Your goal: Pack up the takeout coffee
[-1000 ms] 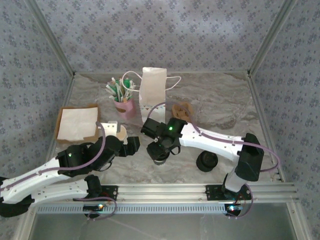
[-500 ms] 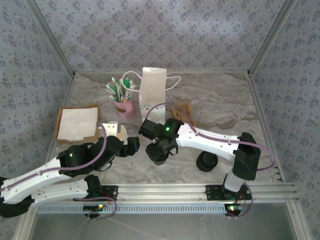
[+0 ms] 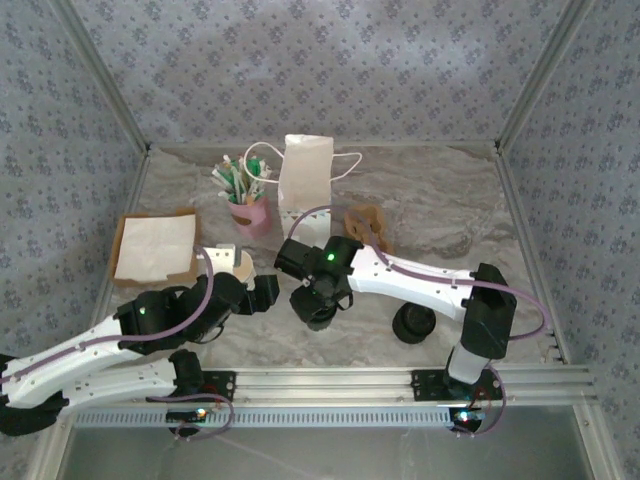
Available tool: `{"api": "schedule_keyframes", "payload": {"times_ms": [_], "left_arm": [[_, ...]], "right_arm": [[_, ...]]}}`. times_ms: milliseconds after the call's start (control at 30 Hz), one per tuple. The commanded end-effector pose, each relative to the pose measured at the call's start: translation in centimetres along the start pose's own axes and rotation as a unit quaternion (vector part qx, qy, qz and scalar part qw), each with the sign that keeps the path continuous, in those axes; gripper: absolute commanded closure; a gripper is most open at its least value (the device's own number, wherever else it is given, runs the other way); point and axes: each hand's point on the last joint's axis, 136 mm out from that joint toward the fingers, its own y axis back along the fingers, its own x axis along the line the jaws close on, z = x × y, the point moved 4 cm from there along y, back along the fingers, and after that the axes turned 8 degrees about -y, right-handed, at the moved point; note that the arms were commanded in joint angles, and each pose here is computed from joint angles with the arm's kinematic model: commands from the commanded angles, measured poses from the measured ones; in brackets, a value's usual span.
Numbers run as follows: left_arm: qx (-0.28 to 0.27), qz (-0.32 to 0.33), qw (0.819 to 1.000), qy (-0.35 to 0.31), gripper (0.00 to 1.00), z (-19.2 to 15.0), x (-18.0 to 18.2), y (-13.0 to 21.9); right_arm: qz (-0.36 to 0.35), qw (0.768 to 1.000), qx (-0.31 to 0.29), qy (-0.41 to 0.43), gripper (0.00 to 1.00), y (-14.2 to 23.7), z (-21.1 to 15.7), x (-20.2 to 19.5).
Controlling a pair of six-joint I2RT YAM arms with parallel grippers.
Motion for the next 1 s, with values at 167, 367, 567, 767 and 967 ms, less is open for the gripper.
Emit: {"api": "schedule_keyframes", "payload": {"times_ms": [167, 367, 567, 767, 967], "left_arm": [[-0.013, 0.0, 1.0, 0.016, 0.01, 0.5, 0.1, 0.2], [-0.014, 0.0, 1.0, 0.016, 0.01, 0.5, 0.2, 0.2], [-0.015, 0.001, 1.0, 0.017, 0.0, 0.4, 0.3, 0.2], [-0.016, 0.001, 1.0, 0.019, 0.0, 0.3, 0.5, 0.3], [-0.017, 0.001, 1.0, 0.02, 0.01, 0.3, 0.6, 0.3]], "right_arm": [[-0.034, 0.998, 0.056, 0.02, 0.27, -0.7, -1.2, -0.5], [-0.038, 0.997, 0.07, 0.023, 0.27, -1.4, -1.4, -0.4], [-0.044, 0.995, 0.083, 0.028, 0.28, -2.0, -1.6, -0.3], [-0.044, 0.994, 0.092, 0.032, 0.28, -2.7, -1.6, -0.2], [-0.045, 0.993, 0.105, 0.035, 0.28, -3.8, -1.7, 0.0]]}}
